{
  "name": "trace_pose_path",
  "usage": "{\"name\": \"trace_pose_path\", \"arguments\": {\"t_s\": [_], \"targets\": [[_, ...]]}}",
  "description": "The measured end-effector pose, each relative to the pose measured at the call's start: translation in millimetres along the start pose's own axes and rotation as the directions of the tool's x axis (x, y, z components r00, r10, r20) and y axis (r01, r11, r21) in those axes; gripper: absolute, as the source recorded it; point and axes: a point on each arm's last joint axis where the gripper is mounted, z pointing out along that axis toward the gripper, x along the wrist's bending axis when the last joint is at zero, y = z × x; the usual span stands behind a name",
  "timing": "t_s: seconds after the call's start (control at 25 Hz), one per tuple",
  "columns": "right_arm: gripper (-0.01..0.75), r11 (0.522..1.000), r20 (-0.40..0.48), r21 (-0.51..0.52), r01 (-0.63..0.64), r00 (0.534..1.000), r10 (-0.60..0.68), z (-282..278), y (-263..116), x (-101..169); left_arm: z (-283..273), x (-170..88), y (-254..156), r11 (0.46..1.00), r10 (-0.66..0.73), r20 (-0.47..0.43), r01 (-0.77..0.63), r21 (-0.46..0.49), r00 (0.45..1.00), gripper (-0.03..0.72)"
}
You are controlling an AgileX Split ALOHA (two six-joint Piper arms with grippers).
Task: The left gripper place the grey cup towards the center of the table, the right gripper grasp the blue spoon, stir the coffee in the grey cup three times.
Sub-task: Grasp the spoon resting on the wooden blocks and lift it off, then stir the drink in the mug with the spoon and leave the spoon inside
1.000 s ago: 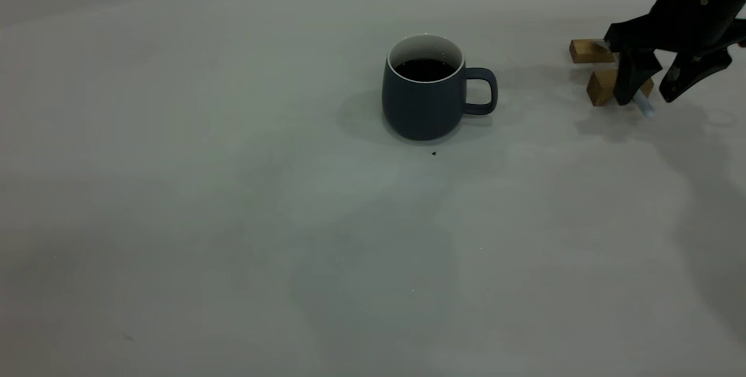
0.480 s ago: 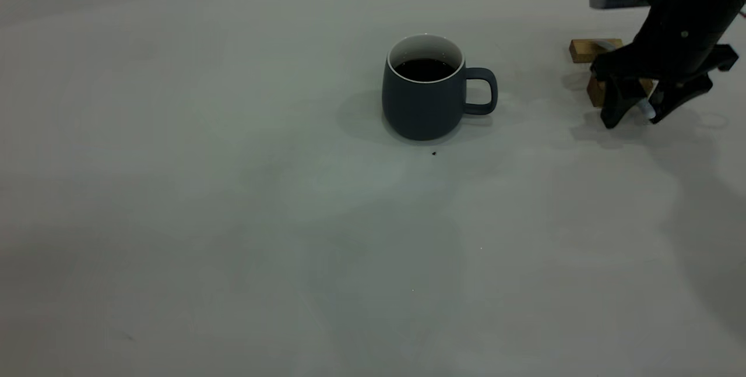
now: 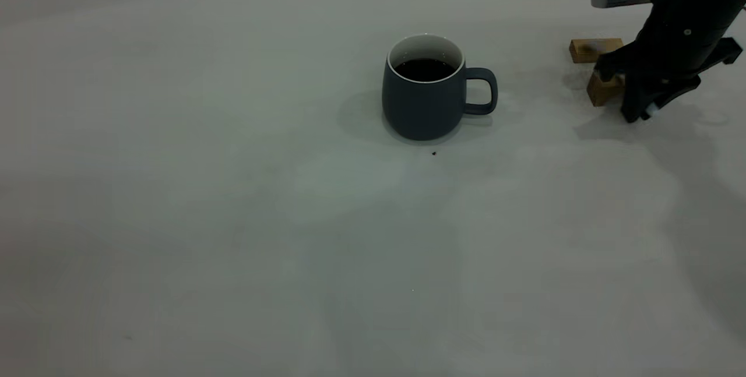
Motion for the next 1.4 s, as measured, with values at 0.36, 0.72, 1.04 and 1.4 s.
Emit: {"name": "trace_pose_path", "arguments": {"t_s": [0.36,0.72,1.04,1.4], "targets": [[0.118,0.991,-0.11,-0.006,-0.134,0.985,0.133,-73,16,12,0,0,0,1.0,0.0,0.0,0.0,0.0,1.0,0.585],[0.118,0.909,-0.668,0.269,-0.318,0.618,0.414,-102,22,80,0,0,0,1.0,0.0,0.0,0.0,0.0,1.0,0.585],[0.118,0.84,-0.798,0.359,-0.408,0.333,0.503,-107,35,92,0,0,0,1.0,0.0,0.0,0.0,0.001,1.0,0.585],[0.118,0.704,-0.787,0.489,-0.515,0.088,0.611,-117,49,92,0,0,0,1.0,0.0,0.0,0.0,0.001,1.0,0.585]]}}
